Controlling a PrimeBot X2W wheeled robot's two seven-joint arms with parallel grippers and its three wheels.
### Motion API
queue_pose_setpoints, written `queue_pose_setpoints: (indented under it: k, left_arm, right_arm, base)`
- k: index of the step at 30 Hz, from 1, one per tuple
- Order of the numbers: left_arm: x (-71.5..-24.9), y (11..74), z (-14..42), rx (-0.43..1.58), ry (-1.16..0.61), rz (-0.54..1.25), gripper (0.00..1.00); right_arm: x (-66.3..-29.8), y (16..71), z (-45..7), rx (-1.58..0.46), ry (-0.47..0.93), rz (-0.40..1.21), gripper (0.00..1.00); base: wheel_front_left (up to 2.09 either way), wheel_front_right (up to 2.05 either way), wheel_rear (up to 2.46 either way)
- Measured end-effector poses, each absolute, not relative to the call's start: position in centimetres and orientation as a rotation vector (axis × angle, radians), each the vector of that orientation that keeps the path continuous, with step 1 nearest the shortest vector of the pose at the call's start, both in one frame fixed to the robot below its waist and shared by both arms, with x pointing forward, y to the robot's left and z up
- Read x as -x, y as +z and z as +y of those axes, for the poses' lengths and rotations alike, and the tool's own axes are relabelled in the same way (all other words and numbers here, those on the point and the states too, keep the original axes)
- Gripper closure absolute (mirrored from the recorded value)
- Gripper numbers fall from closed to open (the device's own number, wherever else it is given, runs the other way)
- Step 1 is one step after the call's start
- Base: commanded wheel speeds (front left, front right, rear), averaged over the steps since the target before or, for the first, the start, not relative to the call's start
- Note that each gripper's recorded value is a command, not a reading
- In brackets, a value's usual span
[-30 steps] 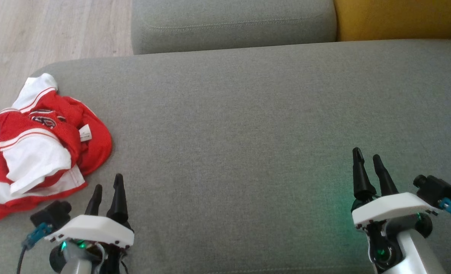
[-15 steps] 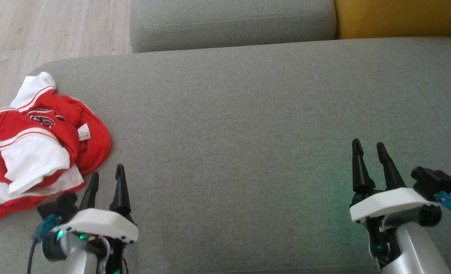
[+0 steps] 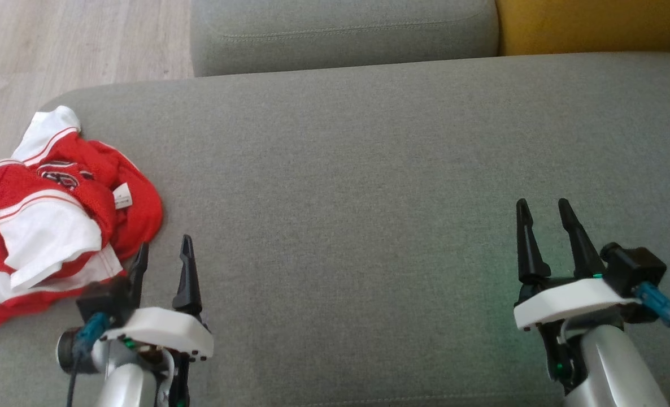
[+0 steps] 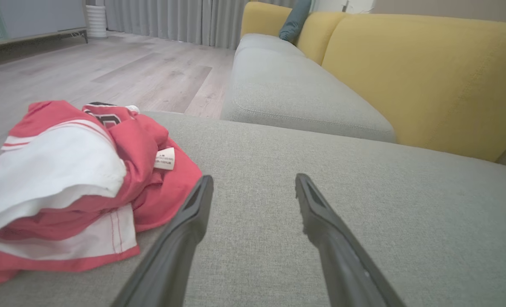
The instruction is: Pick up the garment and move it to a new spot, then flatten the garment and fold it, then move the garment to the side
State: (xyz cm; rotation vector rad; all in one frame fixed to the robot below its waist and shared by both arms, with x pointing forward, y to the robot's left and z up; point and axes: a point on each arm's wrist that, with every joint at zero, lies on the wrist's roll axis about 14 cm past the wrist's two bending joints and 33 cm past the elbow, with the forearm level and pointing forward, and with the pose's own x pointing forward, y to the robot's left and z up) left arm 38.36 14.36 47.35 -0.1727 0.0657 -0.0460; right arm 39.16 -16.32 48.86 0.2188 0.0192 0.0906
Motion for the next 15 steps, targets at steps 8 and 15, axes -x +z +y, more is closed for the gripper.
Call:
queue_pose_setpoints:
  k: [8, 15]
  left_arm:
    - [-38.36, 47.71, 13.79, 0.067, -0.069, 0.038, 0.0]
    - [-38.44, 48.09, 13.47, -0.019, -0.076, 0.008, 0.0]
  right_arm:
    - [-39.09, 48.48, -16.56, -0.115, 0.094, 0.02, 0.0]
    - [-39.32, 48.62, -16.49, -0.036, 0.108, 0.007, 0.0]
  base:
    - [0.0, 0.0, 0.0]
    - [0.0, 0.0, 0.0]
